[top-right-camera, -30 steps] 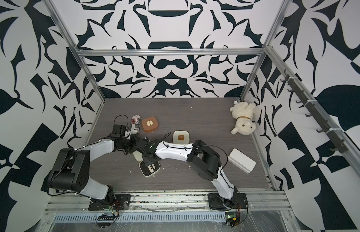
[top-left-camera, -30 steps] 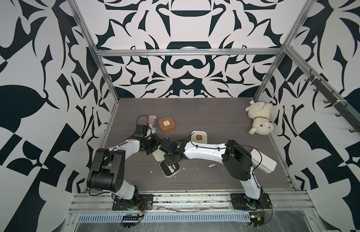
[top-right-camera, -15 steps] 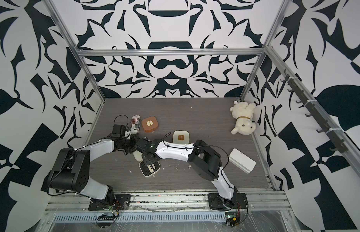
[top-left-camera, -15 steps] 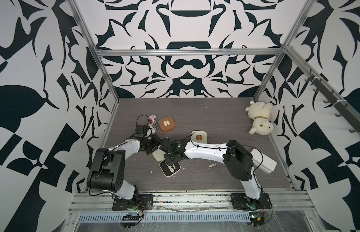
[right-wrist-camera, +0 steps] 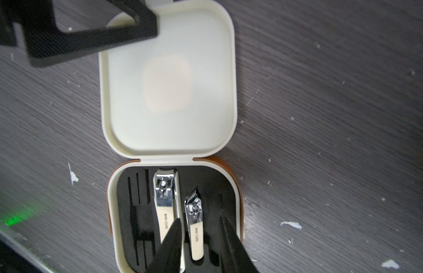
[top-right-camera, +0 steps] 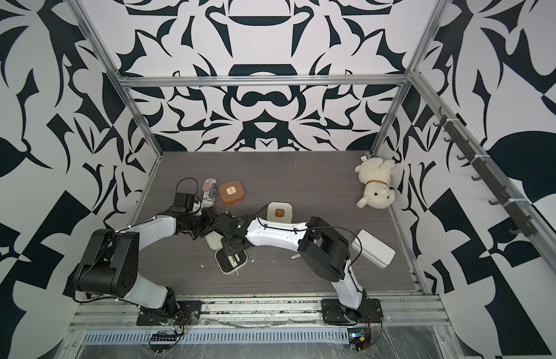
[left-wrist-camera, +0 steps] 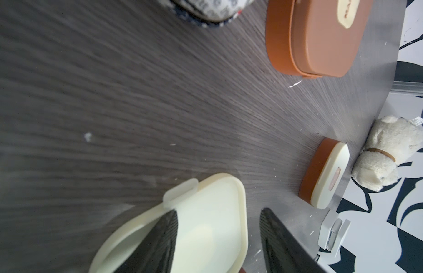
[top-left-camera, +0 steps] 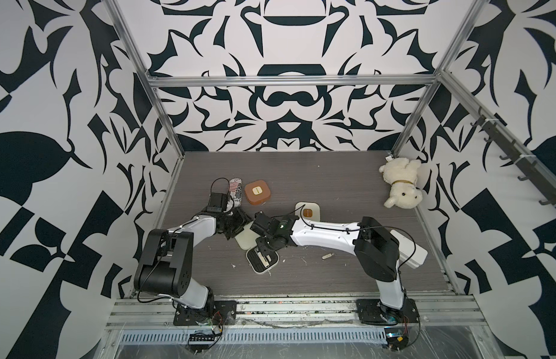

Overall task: Organize nail clipper sets
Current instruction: Place the nail clipper in the storage box.

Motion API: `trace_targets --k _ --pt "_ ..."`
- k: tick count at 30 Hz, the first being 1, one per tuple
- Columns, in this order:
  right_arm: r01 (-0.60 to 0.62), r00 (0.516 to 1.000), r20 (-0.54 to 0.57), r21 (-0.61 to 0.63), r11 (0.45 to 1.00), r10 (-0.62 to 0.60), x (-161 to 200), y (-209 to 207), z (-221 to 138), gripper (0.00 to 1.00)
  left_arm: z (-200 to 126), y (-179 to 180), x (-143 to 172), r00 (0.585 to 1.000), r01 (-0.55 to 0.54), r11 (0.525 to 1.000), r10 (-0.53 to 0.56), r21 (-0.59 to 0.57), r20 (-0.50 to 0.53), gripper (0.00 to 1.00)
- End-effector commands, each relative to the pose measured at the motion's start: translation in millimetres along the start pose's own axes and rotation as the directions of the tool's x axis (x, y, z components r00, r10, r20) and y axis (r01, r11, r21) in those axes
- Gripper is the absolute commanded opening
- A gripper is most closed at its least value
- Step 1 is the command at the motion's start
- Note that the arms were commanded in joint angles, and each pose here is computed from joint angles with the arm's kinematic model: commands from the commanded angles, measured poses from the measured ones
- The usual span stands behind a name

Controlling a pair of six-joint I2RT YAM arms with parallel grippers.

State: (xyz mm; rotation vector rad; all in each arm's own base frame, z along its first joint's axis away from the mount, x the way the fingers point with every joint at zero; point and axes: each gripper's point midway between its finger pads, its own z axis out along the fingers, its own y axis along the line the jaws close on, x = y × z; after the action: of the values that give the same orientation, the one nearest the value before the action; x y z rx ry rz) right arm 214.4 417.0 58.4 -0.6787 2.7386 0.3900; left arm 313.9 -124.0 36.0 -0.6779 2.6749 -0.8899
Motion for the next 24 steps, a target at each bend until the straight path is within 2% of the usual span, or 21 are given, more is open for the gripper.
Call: trace_targets --k 1,12,24 --pt "0.005 0.999 0.037 -0.036 0.999 -0.004 -9.2 3.9 -15.5 0.31 6.5 37.3 20.0 0.996 0.051 0.989 -0.060 -0.137 -0.063 0.61" --pt "-0.010 0.999 0.033 -0.078 0.997 0.013 -13.0 4.4 -15.1 0.32 4.3 37.1 21.1 0.996 0.050 0.989 -0.059 -0.136 -0.062 0.60" --pt "-0.019 1.000 -0.015 -0.093 0.995 0.018 -4.6 3.1 1.0 0.31 4.0 38.1 21.7 0.996 0.049 0.989 -0.058 -0.139 -0.061 0.60"
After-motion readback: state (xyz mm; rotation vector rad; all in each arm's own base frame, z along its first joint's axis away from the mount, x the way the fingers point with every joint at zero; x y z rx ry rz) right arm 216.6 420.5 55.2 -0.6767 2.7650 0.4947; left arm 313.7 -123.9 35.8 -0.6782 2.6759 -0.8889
